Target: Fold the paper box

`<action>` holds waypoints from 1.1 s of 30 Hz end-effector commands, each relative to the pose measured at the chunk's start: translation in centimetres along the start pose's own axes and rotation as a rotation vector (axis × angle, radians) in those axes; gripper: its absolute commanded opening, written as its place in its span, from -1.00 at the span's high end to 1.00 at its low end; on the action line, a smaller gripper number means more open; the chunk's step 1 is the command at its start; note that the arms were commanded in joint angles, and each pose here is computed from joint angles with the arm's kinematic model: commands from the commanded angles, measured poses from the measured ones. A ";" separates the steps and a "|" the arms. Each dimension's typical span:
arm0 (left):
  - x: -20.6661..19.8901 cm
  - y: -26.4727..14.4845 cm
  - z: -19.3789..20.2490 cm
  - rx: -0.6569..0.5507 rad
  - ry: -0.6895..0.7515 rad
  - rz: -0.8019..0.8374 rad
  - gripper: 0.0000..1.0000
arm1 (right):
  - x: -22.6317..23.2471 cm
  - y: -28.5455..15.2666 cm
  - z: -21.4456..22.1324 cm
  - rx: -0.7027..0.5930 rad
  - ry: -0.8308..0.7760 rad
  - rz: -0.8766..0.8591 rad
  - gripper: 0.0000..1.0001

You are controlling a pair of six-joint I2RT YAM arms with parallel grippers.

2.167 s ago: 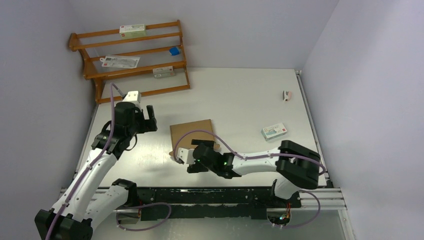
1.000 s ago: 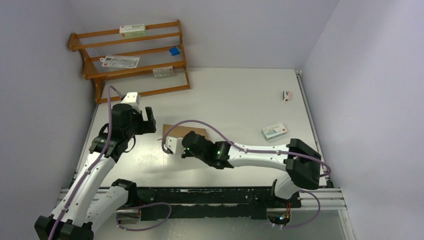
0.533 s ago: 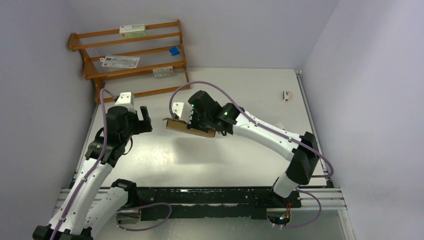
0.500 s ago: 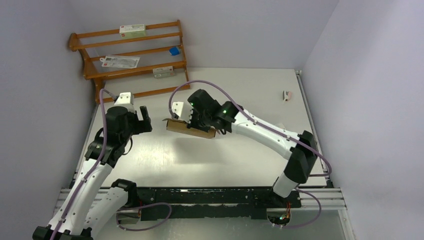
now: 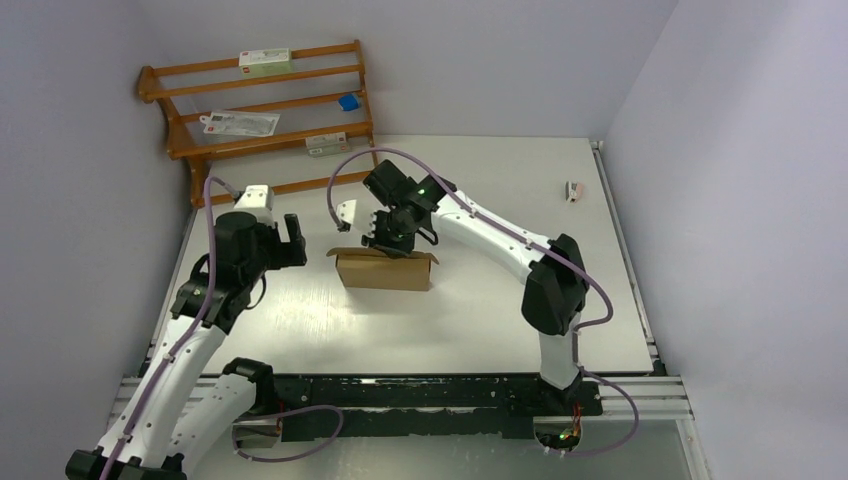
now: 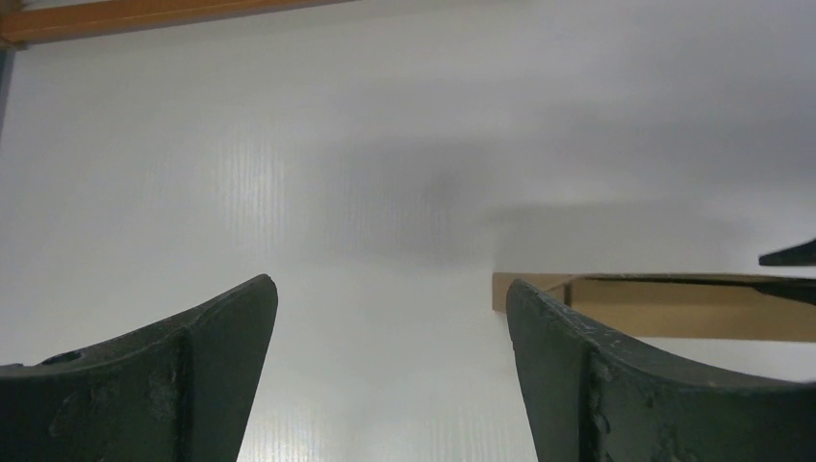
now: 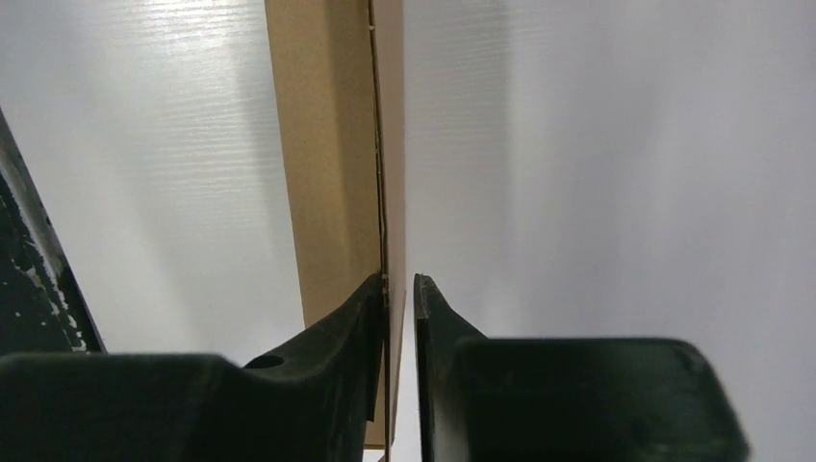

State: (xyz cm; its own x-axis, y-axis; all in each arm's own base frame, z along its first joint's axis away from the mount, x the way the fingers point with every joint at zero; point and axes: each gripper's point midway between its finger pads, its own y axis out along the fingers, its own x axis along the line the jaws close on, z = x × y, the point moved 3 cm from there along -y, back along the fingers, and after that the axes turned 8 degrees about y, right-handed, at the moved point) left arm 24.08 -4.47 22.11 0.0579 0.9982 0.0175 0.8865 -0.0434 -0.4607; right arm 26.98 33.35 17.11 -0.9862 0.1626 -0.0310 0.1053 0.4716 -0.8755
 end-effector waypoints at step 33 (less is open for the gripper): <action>-5.0 1.2 -0.6 0.078 0.160 0.376 -0.73 | -0.7 -9.6 5.3 -0.368 0.597 0.502 -0.34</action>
State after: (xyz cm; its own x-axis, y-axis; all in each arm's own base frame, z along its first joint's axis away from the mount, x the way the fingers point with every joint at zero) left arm 25.38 -9.11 21.31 0.3958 0.9179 -0.0275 0.7684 -0.3474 -0.5374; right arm 26.14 25.67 22.28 -0.7036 0.7062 -0.0787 0.5698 0.4945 -0.6564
